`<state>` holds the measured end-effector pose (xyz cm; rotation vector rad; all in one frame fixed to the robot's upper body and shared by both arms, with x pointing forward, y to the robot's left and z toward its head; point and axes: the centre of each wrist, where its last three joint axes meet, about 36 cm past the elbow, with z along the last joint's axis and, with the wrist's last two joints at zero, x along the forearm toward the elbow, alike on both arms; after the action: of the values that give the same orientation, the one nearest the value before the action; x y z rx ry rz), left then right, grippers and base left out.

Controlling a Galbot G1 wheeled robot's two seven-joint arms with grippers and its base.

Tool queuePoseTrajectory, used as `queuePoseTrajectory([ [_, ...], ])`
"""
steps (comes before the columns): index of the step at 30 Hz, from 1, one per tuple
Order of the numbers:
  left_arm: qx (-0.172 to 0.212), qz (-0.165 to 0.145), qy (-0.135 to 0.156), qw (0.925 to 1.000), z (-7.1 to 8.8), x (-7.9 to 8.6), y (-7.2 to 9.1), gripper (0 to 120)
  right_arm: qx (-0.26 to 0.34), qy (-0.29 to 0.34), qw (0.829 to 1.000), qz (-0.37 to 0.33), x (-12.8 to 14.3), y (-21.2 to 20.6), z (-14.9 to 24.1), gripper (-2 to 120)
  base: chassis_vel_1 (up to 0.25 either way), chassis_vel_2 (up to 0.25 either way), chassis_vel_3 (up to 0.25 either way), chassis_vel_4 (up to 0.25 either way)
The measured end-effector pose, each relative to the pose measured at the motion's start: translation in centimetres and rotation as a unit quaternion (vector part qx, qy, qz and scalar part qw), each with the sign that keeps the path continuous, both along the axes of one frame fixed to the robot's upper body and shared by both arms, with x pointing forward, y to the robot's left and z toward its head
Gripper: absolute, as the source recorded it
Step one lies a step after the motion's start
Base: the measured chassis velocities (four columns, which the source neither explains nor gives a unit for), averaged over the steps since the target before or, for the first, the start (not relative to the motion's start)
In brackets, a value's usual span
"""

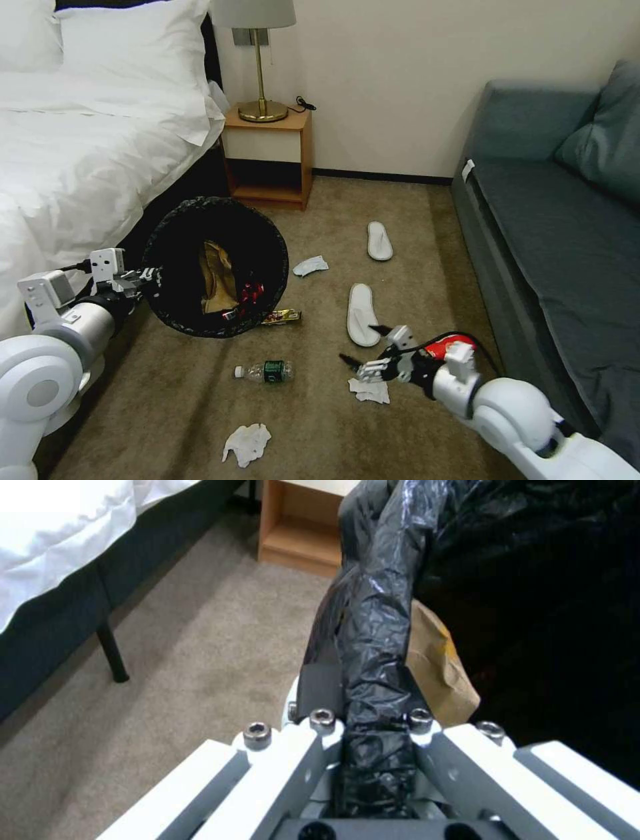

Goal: Pick up the trash bin, then pick up the garbage on the floor and place it into the trash bin.

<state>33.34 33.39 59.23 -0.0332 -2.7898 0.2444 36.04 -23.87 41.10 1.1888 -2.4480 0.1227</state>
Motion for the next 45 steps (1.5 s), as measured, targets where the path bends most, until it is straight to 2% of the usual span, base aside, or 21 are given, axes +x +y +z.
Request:
queuePoseTrajectory([
  [4, 0.004, -0.004, -0.002, 1.0000, 0.2, 0.0, -0.1, 3, 0.001, 0.010, 0.999, 0.037, 1.5, 1.1, -1.7, 100, 0.000, 0.000, 0.000, 0.000],
  [6, 0.007, -0.007, -0.004, 0.9999, 0.4, -0.1, -0.3, 3, 0.003, 0.016, 0.996, 0.086, 3.1, 1.8, -3.1, 100, 0.000, 0.000, 0.000, 0.000],
  [10, 0.008, -0.009, -0.004, 0.9999, 0.5, -0.3, -0.4, 3, 0.006, 0.023, 0.993, 0.115, 3.9, 2.2, -4.2, 100, 0.000, 0.000, 0.000, 0.000],
  [12, 0.011, -0.012, -0.002, 0.9999, 0.5, -0.4, -0.5, 3, 0.005, 0.043, 0.989, 0.144, 4.9, 2.9, -6.6, 100, 0.000, 0.000, 0.000, 0.000],
  [21, 0.008, -0.017, -0.001, 0.9998, 0.4, -0.3, -0.9, 3, -0.011, 0.077, 0.981, 0.179, 5.3, 5.5, -10.7, 100, 0.000, 0.000, 0.000, 0.000],
  [25, 0.009, -0.019, -0.003, 0.9998, 0.4, -0.5, -1.1, 3, -0.034, 0.065, 0.976, 0.207, 6.0, 5.2, -13.0, 100, 0.000, 0.000, 0.000, 0.000],
  [32, 0.009, -0.017, 0.000, 0.9998, 0.3, -0.7, -1.1, 3, -0.059, 0.056, 0.965, 0.249, 8.0, 4.7, -14.5, 100, 0.000, 0.000, 0.000, 0.000],
  [37, 0.002, -0.015, -0.002, 0.9999, 0.2, -0.8, -1.2, 3, -0.069, 0.043, 0.951, 0.299, 10.2, 7.0, -15.8, 100, 0.000, 0.000, 0.000, 0.000],
  [45, 0.001, -0.019, -0.004, 0.9998, 0.2, -0.9, -1.4, 3, -0.084, 0.037, 0.944, 0.318, 12.5, 8.5, -16.5, 100, 0.000, 0.000, 0.000, 0.000],
])
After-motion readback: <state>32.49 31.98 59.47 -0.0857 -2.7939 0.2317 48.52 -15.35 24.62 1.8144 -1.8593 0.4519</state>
